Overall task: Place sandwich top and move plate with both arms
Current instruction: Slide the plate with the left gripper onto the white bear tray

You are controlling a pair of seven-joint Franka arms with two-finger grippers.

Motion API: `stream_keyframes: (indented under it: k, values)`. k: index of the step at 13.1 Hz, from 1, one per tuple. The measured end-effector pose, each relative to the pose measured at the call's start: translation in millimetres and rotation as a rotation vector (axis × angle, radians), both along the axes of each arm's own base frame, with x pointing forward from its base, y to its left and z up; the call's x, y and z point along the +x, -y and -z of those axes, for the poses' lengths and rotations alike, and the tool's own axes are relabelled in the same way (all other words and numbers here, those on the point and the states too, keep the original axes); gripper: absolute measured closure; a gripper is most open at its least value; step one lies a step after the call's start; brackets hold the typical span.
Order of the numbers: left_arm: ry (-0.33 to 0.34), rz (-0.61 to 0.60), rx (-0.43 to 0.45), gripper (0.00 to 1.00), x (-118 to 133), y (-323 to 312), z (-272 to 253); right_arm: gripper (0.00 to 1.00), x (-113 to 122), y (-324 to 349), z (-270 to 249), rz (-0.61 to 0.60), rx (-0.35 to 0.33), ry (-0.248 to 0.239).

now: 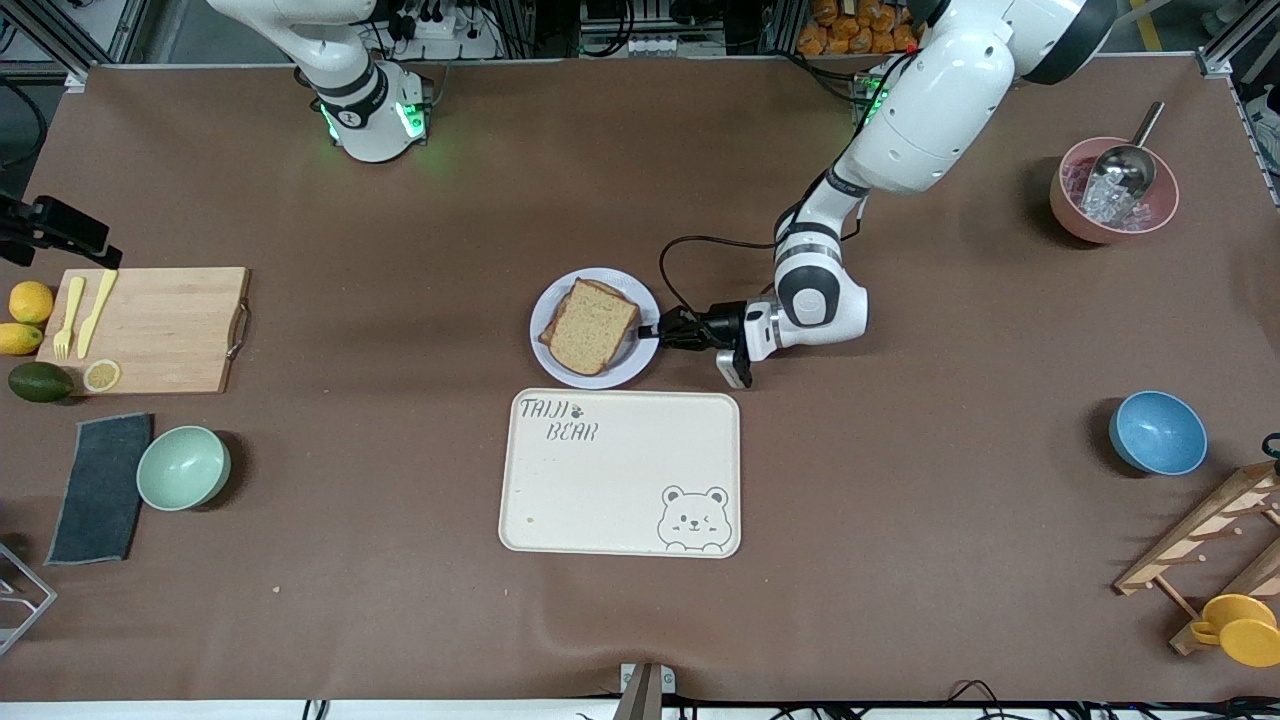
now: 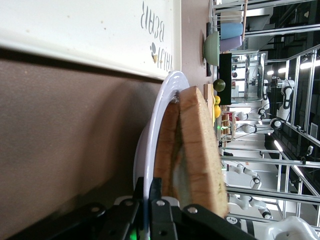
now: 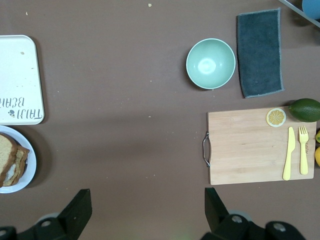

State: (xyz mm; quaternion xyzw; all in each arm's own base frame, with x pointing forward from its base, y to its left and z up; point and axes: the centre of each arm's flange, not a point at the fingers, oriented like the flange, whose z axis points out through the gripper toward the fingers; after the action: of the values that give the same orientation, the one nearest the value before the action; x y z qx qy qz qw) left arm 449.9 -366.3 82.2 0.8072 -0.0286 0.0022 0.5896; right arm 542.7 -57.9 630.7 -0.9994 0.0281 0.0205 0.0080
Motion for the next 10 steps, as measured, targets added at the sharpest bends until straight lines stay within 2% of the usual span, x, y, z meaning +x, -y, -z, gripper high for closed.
stream_keyframes:
  k: [10]
  values:
    - [0.023, -0.009, 0.0, 0.94, 7.1, 1.9, -6.6, 0.0, 0.0, 0.0, 0.0, 0.0, 0.0, 0.0]
